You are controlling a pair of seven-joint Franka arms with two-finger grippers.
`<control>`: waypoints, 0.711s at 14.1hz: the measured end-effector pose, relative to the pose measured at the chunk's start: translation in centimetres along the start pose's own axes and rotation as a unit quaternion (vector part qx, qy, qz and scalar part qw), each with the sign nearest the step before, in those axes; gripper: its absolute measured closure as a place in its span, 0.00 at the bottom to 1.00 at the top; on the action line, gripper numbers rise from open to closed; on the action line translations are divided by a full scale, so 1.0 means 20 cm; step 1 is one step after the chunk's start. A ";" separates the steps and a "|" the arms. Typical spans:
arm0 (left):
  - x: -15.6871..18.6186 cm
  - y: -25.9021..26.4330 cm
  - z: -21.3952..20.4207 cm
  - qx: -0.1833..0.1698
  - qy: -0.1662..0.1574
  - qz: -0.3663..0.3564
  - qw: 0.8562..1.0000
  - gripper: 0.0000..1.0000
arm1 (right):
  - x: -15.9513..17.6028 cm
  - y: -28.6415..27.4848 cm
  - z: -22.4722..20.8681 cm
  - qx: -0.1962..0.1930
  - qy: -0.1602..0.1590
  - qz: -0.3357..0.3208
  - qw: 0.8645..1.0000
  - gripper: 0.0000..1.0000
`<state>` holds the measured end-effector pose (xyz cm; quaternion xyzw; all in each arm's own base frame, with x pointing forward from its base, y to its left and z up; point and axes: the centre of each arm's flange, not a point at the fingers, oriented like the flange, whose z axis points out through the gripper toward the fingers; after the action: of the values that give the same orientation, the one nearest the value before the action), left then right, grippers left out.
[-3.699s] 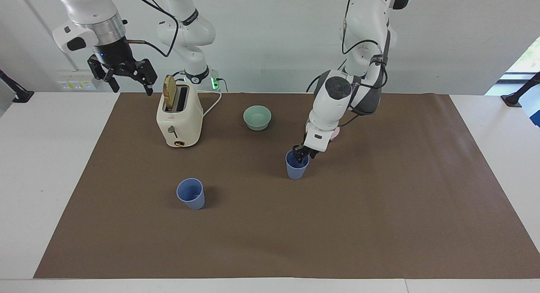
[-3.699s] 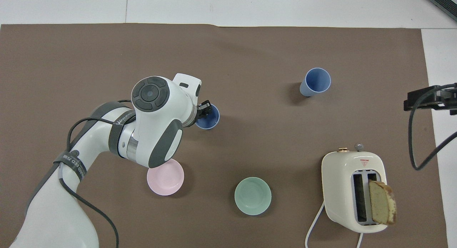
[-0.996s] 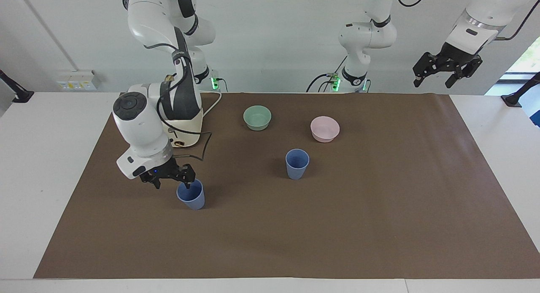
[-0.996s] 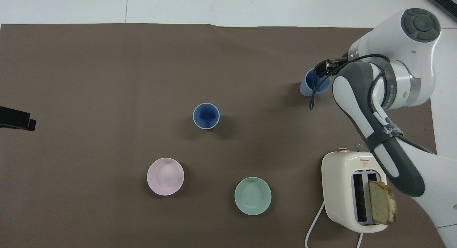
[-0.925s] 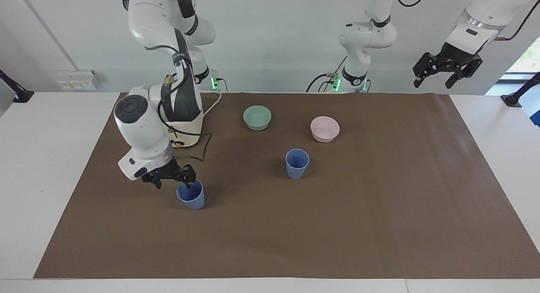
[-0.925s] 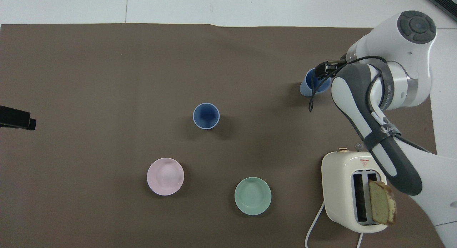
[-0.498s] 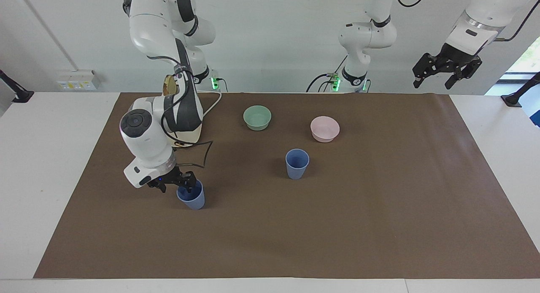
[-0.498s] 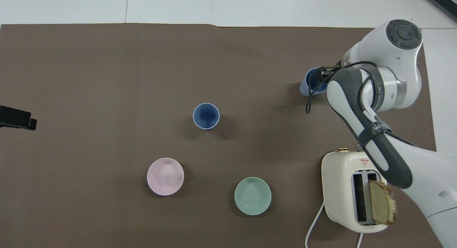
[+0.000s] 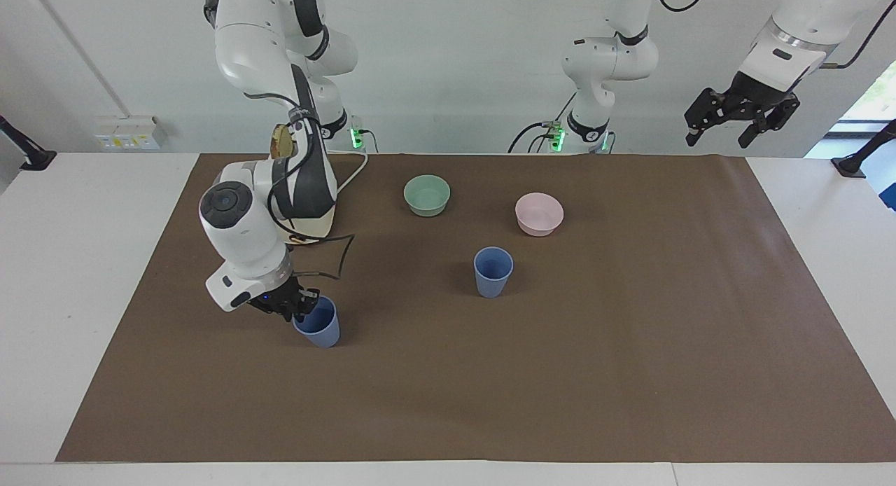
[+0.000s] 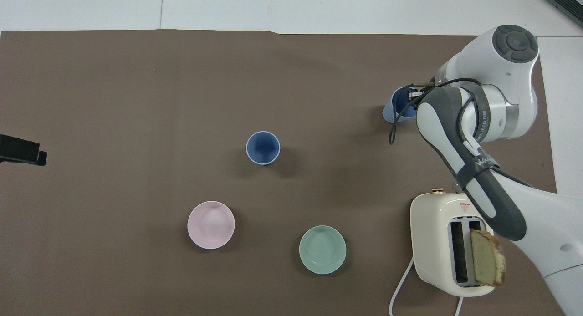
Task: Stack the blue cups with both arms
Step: 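Grasp the far blue cup with the right gripper, then carry the blue cup with the right gripper over the placed cup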
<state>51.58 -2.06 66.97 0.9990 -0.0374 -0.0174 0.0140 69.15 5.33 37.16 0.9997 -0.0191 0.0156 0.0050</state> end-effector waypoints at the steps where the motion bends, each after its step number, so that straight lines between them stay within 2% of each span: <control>1: 0.00 0.00 0.00 0.000 0.000 0.000 1.000 0.00 | 0.00 -0.01 -0.03 0.005 0.004 0.001 1.000 0.94; 6: 0.00 0.00 0.00 0.000 0.000 0.000 1.000 0.00 | -0.03 0.00 -0.19 0.004 0.008 0.001 1.000 0.95; 10: 0.00 0.00 0.00 0.000 0.000 0.000 1.000 0.00 | -0.19 -0.14 -0.64 0.011 0.017 -0.024 1.000 0.95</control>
<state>51.58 -2.06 66.97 0.9990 -0.0374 -0.0174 0.0140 65.15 8.37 49.90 0.9994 0.0049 0.0331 -0.0055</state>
